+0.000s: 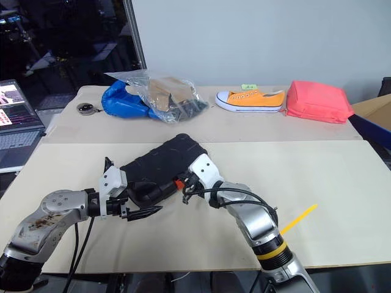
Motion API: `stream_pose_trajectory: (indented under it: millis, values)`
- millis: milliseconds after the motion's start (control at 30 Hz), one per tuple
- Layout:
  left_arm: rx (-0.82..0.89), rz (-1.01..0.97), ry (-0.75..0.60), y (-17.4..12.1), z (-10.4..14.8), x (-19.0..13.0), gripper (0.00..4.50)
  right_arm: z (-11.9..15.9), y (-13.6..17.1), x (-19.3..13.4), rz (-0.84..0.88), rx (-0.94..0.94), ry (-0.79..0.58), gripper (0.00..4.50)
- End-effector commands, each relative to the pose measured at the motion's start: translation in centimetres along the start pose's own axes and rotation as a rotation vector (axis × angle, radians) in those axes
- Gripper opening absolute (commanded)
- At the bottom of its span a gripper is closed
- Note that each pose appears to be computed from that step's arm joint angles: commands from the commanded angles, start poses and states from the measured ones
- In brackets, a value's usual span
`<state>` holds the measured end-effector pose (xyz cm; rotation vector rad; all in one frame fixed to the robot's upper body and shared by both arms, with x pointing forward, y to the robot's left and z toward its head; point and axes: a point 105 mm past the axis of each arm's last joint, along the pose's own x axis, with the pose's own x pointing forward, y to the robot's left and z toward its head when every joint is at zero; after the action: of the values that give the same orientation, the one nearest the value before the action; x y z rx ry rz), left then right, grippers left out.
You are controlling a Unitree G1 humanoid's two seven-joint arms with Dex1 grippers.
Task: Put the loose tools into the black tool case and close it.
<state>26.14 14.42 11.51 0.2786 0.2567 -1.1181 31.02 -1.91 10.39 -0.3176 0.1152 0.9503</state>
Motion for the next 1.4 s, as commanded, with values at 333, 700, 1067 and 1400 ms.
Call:
stream_pose_trajectory:
  millis: [333, 700, 1067, 1400]
  values:
    - [-0.077, -0.004, 0.045, -0.4, -1.8, 0.3, 4.19, -8.8, 1.8, 0.7, -0.035, -0.140, 0.164, 0.03]
    - [-0.104, 0.097, -0.212, -1.1, 2.4, -3.1, 4.50, 0.8, 1.2, -7.5, -0.096, -0.014, -0.274, 1.21]
    - [-0.192, 0.193, -0.116, -3.6, 0.5, -9.1, 4.50, 0.3, -0.8, -19.3, -0.053, -0.051, -0.025, 4.47]
    - [-0.191, 0.237, -0.033, -3.8, -0.6, -11.6, 4.50, 0.1, -1.9, -23.3, -0.041, -0.074, 0.093, 4.47]
